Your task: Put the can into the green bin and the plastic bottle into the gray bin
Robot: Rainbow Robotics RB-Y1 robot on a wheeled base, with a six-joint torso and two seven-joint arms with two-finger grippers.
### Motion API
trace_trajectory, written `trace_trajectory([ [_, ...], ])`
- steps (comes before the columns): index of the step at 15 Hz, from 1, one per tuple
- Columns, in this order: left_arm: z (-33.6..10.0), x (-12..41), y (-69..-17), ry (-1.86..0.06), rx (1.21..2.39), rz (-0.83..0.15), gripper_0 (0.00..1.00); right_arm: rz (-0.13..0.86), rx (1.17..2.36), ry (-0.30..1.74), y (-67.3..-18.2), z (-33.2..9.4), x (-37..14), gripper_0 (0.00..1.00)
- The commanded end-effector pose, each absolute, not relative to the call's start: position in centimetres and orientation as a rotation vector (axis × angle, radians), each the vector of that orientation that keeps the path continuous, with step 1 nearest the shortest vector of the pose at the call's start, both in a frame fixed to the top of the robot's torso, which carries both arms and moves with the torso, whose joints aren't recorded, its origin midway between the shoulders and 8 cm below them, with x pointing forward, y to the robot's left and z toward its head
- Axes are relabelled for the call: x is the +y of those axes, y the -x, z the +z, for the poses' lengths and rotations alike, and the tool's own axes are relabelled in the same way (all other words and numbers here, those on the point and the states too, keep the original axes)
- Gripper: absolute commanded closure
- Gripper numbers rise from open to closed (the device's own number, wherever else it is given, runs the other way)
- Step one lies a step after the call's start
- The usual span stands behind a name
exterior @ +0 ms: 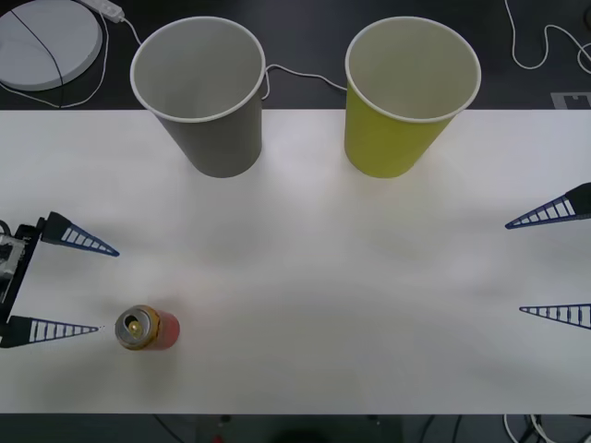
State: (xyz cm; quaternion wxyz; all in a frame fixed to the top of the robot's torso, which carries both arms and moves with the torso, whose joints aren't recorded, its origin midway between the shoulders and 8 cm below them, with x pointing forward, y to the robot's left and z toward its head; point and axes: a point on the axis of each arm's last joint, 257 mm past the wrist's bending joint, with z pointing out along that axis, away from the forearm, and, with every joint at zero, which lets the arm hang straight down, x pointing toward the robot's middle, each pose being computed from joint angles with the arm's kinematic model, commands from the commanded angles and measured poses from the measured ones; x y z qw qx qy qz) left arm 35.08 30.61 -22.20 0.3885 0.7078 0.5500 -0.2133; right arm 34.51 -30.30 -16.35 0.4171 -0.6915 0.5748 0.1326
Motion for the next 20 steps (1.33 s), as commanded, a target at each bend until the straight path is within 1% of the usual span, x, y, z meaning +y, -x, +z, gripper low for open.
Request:
trace_trajectory([
  [1,-23.2,32.0,-35.1,-1.789,1.387,-0.524,0.0,0.333,1.442,1.735,-34.5,-16.4,-30.3,0.0],
  [9,-28.0,34.8,-33.0,-1.764,1.357,-0.53,0.0,0.333,1.442,1.735,-34.5,-16.4,-30.3,0.0],
  [14,-29.8,35.6,-32.1,-1.762,1.327,-0.525,0.0,0.333,1.442,1.735,-34.5,-16.4,-30.3,0.0],
  [16,-30.2,35.5,-32.0,-1.748,1.323,-0.533,0.0,0.333,1.442,1.735,-34.5,-16.4,-30.3,0.0],
  [20,-30.6,34.5,-31.6,-1.724,1.31,-0.58,0.0,0.333,1.442,1.735,-34.5,-16.4,-30.3,0.0],
])
